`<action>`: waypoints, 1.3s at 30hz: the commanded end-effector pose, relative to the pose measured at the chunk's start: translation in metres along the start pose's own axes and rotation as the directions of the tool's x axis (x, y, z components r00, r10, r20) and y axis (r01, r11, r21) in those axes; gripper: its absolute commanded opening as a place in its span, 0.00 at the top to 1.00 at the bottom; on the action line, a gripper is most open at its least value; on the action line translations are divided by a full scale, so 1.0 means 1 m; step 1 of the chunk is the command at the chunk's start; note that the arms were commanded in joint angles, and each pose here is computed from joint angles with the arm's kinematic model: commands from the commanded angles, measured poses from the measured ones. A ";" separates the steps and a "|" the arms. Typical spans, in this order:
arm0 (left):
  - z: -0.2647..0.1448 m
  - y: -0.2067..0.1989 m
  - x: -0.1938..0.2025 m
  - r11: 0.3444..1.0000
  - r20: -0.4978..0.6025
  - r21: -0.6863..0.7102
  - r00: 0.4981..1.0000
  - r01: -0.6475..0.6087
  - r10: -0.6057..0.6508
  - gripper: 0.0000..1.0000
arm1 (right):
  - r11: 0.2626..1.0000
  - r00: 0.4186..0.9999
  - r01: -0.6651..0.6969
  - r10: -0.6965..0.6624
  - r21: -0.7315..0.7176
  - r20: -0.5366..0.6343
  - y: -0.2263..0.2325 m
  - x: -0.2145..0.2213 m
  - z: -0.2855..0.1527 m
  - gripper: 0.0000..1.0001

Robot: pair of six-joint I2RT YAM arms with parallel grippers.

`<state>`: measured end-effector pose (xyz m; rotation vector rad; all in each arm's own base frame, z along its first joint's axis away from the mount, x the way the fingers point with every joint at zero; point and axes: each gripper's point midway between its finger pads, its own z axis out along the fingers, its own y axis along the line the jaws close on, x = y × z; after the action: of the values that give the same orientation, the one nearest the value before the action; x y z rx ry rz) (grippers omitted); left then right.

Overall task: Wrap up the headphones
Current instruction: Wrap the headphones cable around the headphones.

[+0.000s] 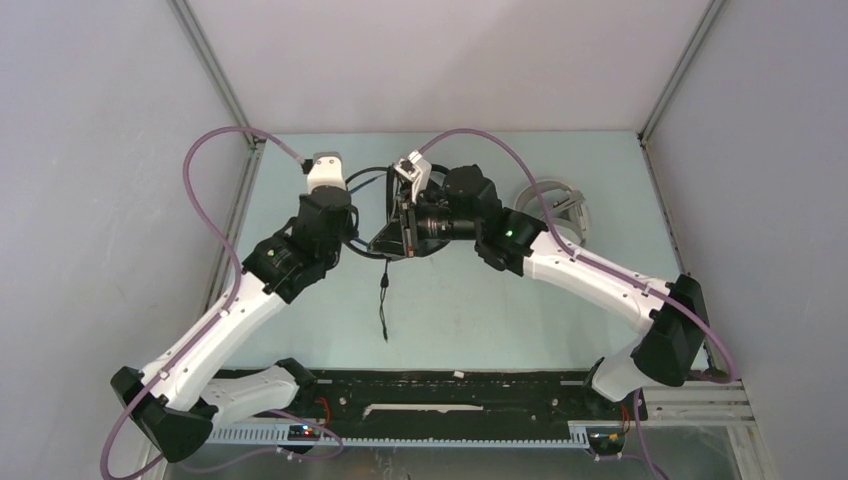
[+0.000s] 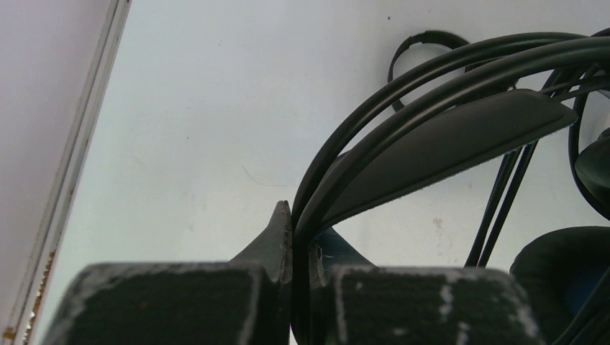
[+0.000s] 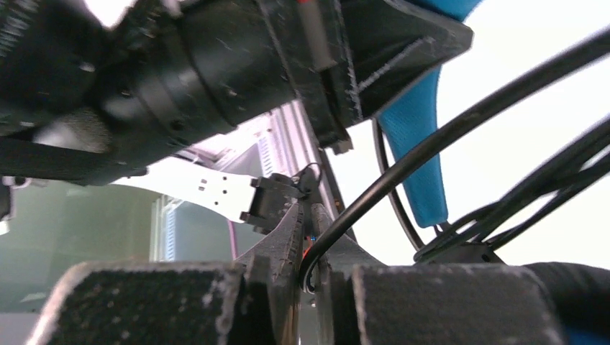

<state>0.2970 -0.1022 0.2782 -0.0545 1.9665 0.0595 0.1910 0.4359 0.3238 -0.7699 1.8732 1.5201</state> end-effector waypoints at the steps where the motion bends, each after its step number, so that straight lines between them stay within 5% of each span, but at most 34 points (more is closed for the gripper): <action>1: -0.021 0.003 -0.067 0.958 0.159 0.011 0.946 0.285 -0.283 1.00 | 0.988 0.993 0.100 -0.107 0.115 0.056 -0.005 -0.012 0.001 0.89; 19: -0.072 0.019 -0.117 0.825 0.238 0.162 0.789 0.542 -0.566 1.00 | 0.961 0.968 0.220 -0.237 0.166 0.089 0.006 -0.016 -0.007 0.85; 39: -0.092 0.025 -0.132 0.797 0.252 0.217 0.756 0.564 -0.604 1.00 | 0.938 0.936 0.307 -0.329 0.162 0.129 0.020 -0.011 -0.032 0.79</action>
<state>0.2687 -0.0804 0.3638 -0.4350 1.7640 -0.2143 0.1774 0.4164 0.3366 -0.8454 1.6689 1.2330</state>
